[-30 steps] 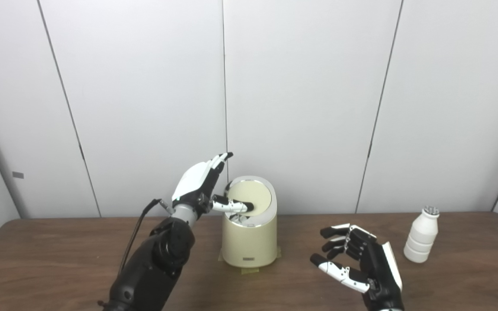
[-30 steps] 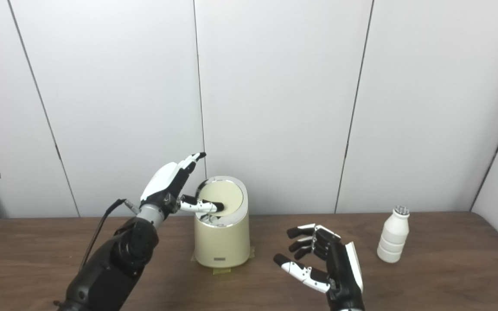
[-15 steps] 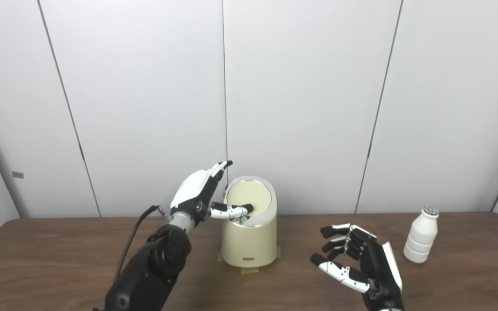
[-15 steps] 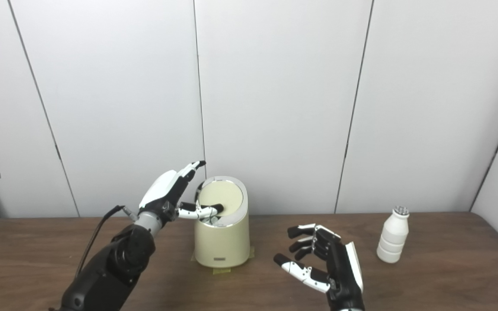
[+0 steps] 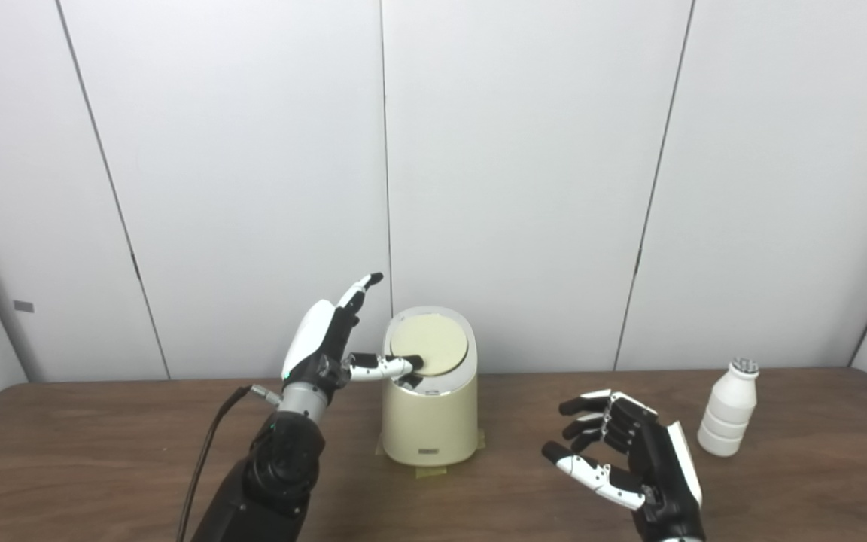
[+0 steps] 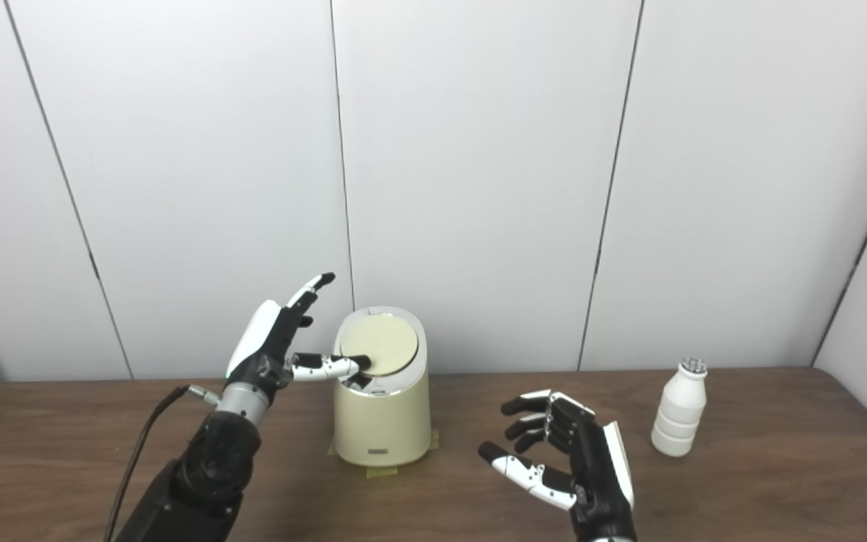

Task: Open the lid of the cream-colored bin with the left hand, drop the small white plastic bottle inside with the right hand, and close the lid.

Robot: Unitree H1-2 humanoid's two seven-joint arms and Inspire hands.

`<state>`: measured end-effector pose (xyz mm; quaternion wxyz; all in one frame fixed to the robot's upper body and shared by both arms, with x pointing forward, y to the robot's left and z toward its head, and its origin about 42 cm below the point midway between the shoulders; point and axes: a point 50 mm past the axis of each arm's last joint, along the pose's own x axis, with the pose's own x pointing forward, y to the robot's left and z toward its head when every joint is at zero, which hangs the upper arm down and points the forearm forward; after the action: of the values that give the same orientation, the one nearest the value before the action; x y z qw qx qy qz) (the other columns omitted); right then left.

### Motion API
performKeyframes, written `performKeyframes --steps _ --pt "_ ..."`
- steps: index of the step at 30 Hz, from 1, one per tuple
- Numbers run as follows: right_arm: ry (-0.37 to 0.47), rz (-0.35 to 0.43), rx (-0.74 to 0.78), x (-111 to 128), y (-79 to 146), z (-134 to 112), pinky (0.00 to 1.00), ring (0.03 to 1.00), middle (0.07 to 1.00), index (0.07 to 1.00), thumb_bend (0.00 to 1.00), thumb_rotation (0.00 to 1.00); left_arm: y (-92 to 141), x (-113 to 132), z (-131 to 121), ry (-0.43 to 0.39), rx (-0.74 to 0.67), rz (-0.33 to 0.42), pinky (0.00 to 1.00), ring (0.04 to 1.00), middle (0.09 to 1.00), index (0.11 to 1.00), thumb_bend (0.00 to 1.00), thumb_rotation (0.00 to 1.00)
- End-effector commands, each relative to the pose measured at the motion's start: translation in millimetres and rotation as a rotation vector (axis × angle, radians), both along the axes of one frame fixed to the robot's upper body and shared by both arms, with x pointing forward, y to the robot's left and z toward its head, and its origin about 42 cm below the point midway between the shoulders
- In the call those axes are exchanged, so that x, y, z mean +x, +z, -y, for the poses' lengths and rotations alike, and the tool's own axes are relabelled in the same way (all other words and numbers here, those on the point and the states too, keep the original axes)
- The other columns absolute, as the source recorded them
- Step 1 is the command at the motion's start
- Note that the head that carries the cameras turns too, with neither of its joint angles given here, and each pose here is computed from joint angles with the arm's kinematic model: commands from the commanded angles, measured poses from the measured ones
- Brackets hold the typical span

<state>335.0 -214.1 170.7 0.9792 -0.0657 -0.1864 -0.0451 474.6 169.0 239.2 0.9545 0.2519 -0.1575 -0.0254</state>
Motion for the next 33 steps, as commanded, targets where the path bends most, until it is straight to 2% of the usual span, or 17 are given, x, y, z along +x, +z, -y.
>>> performKeyframes --steps 1,2,6,11,12,13,16,19,26,33 --pt "0.012 0.073 0.001 5 20 -3 0.37 0.463 0.548 0.496 0.52 0.14 45 0 3 -0.011 -0.117 0.181 0.89 0.940 0.944 0.970 0.70 0.10" --pt "0.014 0.075 -0.001 5 19 -2 0.36 0.459 0.541 0.496 0.52 0.14 48 -5 2 -0.009 -0.156 0.196 0.90 0.942 0.944 0.972 0.69 0.10" --pt "0.020 0.078 0.017 6 17 -1 0.39 0.500 0.649 0.497 0.52 0.14 52 -23 -8 -0.035 -0.298 0.185 0.86 0.923 0.929 0.970 0.68 0.17" --pt "0.020 0.077 0.025 7 14 2 0.39 0.493 0.659 0.496 0.52 0.14 42 -54 -26 -0.072 -0.372 0.131 0.81 0.857 0.886 0.937 0.72 0.24" --pt "0.020 0.077 0.024 7 14 3 0.39 0.495 0.658 0.496 0.52 0.14 37 -61 -31 -0.078 -0.373 0.139 0.78 0.831 0.863 0.914 0.72 0.24" --pt "0.020 0.077 0.023 8 13 4 0.39 0.500 0.661 0.497 0.52 0.14 34 -66 -33 -0.082 -0.373 0.145 0.69 0.791 0.831 0.884 0.74 0.27" --pt "0.021 0.078 0.033 9 11 5 0.41 0.501 0.664 0.497 0.52 0.14 17 -80 -43 -0.088 -0.373 0.165 0.59 0.730 0.783 0.837 0.78 0.35" --pt "0.023 0.076 0.041 9 9 6 0.42 0.503 0.671 0.497 0.52 0.14 -1 -93 -53 -0.077 -0.372 0.158 0.56 0.711 0.775 0.826 0.85 0.40" --pt "0.023 0.086 0.037 11 6 9 0.42 0.504 0.677 0.497 0.52 0.14 -42 -122 -70 -0.040 -0.381 0.114 0.58 0.697 0.766 0.833 0.83 0.35" --pt "0.018 0.073 0.036 11 3 15 0.44 0.524 0.684 0.497 0.52 0.14 -61 -130 -77 0.023 -0.353 0.079 0.58 0.672 0.733 0.781 0.79 0.32"
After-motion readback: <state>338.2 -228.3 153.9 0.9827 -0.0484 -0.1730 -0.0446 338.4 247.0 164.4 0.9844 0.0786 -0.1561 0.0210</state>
